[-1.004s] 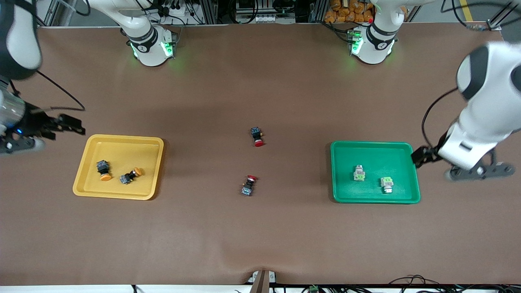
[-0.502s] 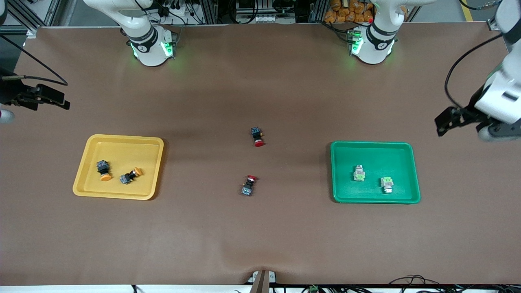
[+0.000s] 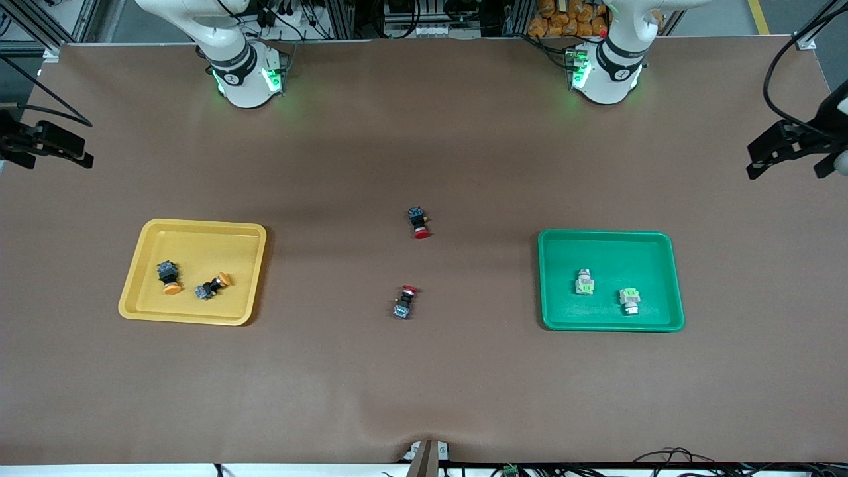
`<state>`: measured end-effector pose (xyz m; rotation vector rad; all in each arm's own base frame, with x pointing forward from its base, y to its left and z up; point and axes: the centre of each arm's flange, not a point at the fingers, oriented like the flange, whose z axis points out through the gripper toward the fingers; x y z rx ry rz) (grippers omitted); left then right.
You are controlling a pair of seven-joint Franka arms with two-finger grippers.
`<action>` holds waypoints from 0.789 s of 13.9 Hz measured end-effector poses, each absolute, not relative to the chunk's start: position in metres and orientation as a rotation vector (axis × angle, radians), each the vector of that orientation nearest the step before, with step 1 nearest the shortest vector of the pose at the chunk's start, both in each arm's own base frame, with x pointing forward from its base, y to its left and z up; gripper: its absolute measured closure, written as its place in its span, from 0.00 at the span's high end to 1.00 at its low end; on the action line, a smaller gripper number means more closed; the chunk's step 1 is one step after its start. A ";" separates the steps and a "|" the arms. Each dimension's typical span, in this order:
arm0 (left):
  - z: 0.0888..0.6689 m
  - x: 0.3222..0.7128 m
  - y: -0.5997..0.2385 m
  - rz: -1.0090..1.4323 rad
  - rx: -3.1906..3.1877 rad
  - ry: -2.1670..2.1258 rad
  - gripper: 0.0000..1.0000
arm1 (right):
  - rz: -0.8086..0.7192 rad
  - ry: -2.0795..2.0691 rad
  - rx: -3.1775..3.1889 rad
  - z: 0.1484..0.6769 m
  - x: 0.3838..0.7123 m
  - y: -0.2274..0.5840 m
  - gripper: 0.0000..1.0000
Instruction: Place green and yellow buttons in trays
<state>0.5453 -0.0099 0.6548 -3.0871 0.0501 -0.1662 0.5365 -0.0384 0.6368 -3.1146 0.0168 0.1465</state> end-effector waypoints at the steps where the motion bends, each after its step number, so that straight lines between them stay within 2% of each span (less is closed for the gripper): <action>1: 0.653 0.544 -0.007 -0.143 -3.087 0.071 1.00 | 0.145 0.017 -3.116 0.637 0.537 -0.038 1.00; 11: 0.649 0.540 -0.003 -0.078 -3.113 0.086 1.00 | 0.114 0.043 -3.119 0.646 0.538 -0.040 1.00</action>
